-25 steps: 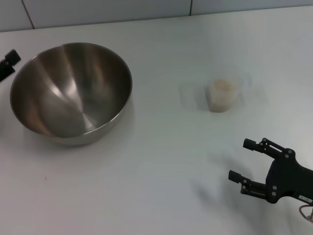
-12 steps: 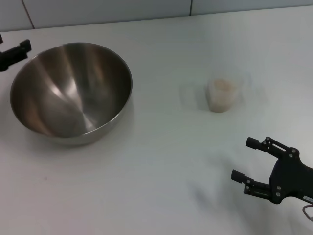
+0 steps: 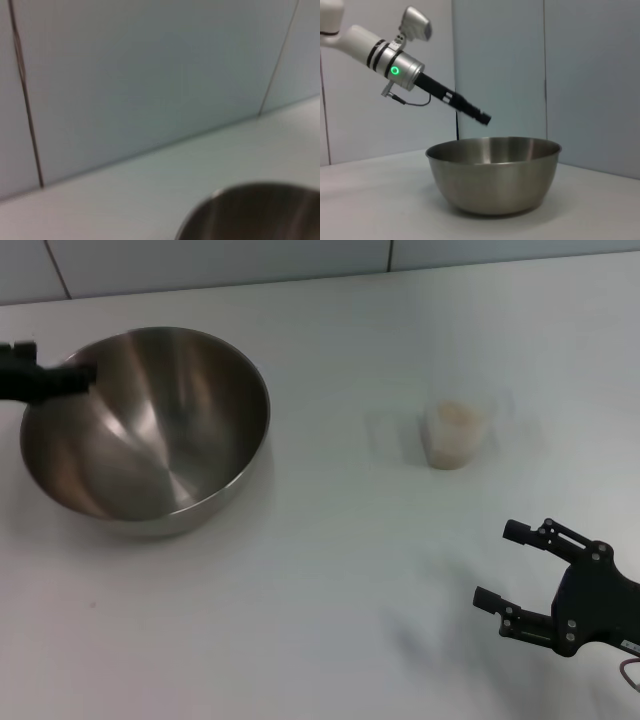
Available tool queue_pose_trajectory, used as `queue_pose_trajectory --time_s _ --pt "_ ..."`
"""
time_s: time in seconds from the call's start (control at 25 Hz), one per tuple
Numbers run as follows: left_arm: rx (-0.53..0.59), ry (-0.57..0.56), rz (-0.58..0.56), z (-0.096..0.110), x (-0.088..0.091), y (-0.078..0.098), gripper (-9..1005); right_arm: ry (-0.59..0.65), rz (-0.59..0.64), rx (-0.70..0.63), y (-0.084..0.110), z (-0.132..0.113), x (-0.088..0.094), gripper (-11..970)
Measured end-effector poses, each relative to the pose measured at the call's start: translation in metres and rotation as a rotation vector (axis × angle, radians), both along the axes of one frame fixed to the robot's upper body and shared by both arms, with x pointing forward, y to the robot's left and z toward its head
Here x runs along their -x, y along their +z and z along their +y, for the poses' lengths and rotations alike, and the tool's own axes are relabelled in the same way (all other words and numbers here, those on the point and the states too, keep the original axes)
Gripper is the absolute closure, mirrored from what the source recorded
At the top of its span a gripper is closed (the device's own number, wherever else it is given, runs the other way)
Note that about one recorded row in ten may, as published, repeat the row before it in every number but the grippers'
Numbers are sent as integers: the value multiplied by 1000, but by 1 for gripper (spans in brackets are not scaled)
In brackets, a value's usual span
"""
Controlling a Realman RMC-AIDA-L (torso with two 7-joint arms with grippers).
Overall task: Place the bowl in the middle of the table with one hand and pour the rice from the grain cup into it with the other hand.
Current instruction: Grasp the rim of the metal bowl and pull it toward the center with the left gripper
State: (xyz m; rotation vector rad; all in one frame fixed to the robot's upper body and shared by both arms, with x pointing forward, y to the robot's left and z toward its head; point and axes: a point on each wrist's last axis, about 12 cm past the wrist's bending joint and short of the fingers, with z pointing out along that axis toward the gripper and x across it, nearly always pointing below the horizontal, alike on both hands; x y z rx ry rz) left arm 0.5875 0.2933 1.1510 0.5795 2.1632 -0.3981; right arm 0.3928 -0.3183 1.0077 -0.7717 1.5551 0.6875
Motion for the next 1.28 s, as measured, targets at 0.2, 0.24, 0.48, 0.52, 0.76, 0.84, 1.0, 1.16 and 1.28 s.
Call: queue_pose_trajectory --time_s 0.2,0.24,0.48,0.52,0.76,0.84,1.0,1.16,1.28 --pt "-69 46 59 -3 -9 1 132 4 -12 -2 2 -1 0 127" --pt "-77 49 63 -3 -10 1 132 4 -13 0 2 -2 0 127" --pt "-96 58 73 -3 -13 0 133 3 -14 0 3 -2 0 127" --pt "-100 59 77 -3 -14 -1 133 2 -14 0 3 -2 0 127" --pt "-128 50 133 -6 -18 -13 160 0 -15 -1 3 -2 0 127" --pt "-129 42 148 -9 -20 -17 170 -3 -16 -1 3 -2 0 127" --pt "-148 38 161 -12 -24 -19 191 -5 -17 -1 3 -3 -1 127" --pt "-150 35 171 -14 -25 -19 213 -6 -16 -1 3 -3 0 127" --pt "-155 15 180 -16 -24 -18 229 -5 -15 -1 3 -3 0 127"
